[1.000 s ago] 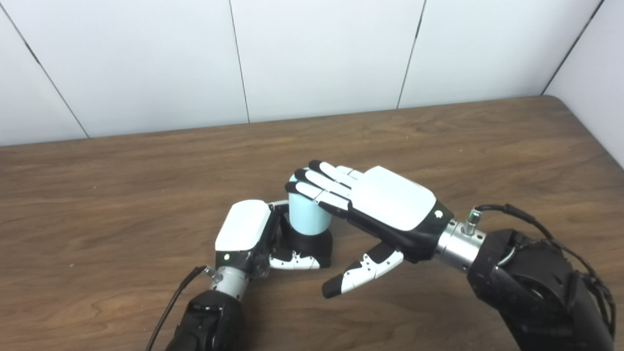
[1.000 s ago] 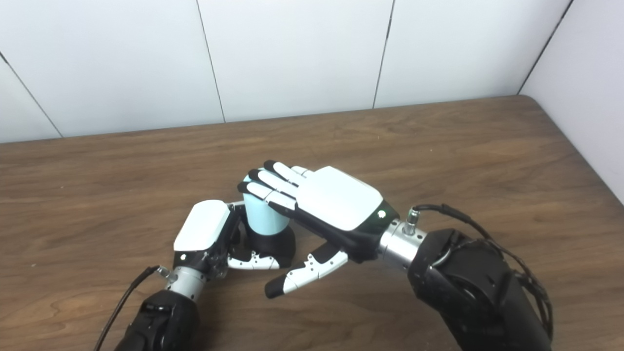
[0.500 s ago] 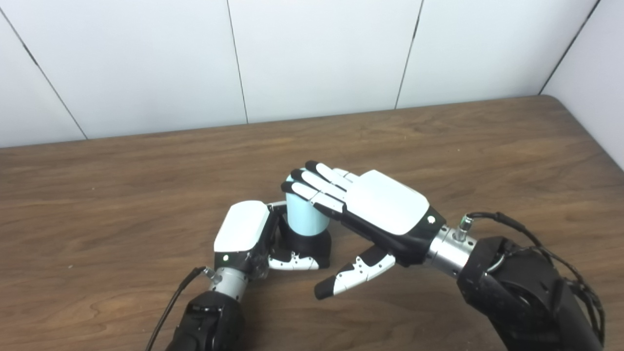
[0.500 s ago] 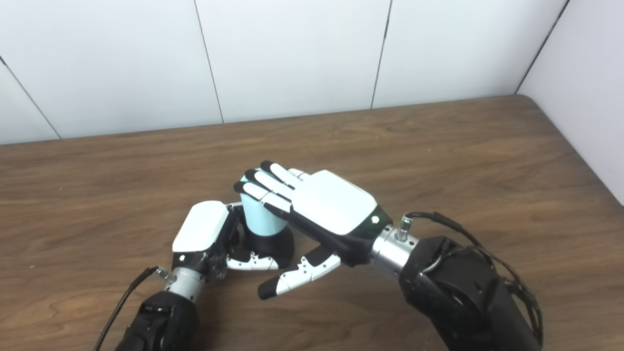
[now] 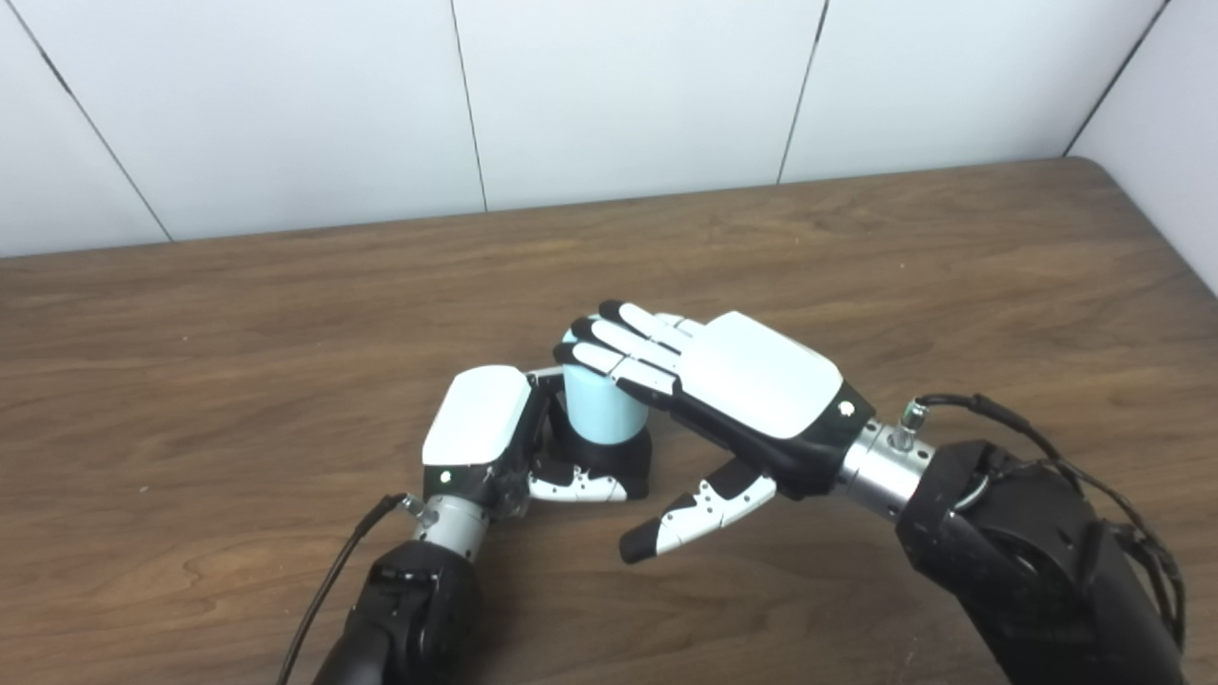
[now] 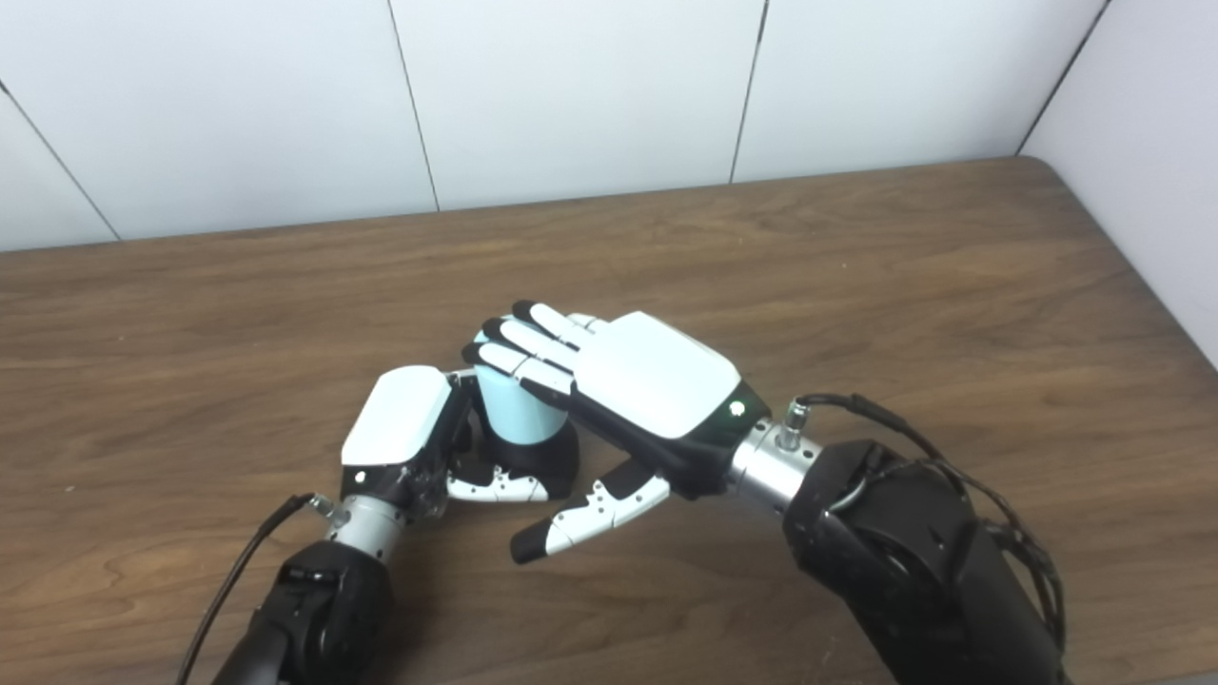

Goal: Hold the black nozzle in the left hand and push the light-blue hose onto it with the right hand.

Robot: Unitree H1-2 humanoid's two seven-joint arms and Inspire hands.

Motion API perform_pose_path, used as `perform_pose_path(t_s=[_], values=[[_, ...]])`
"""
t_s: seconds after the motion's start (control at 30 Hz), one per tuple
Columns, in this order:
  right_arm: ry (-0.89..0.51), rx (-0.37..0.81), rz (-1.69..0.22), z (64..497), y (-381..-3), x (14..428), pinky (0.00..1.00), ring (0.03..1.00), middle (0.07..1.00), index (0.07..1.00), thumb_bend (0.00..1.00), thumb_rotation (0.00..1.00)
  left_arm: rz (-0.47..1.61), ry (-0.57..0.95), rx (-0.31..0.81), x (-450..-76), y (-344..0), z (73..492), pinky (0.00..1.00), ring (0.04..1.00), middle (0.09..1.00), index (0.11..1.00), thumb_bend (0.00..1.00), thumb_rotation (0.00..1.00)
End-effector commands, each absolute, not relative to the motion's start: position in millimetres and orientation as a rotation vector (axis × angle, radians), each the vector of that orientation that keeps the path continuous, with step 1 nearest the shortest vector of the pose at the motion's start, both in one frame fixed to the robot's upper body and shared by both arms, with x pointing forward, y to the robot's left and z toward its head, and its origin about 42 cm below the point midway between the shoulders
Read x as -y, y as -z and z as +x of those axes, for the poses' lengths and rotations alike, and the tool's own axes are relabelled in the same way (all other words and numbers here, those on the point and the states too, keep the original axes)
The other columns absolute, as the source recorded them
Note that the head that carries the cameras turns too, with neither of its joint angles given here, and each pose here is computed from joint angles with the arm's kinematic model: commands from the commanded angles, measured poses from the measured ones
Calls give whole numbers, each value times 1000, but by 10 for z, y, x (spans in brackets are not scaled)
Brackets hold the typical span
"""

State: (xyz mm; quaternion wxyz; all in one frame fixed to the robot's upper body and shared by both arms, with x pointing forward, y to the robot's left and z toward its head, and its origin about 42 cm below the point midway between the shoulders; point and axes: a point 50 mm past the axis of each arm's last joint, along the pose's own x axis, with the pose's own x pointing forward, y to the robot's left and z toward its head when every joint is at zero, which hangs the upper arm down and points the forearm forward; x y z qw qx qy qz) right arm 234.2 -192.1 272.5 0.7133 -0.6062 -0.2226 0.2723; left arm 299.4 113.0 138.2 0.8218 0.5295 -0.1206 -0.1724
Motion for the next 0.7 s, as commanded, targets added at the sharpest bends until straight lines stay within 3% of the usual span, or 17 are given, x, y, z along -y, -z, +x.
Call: perform_pose_path(t_s=[0.0,0.17,0.33,0.67], values=[[-755,289,-1392,2309,-2426,2031,892,961,936,922,685,1000,1163,458,151,-1171,-1150,2860,278,350,395,506,518,0],[-721,318,-1377,2319,-2502,2013,924,986,958,949,680,1000,1159,462,151,-1171,-1152,2864,290,361,396,507,518,0],[-618,481,-1331,2362,-2805,1954,947,1000,983,974,658,1000,1154,464,151,-1155,-1154,2863,308,378,402,514,518,0],[-448,637,-1239,2403,-3317,1921,966,1000,1000,1000,622,1000,1156,463,143,-1154,-1130,2870,305,371,400,511,518,0]])
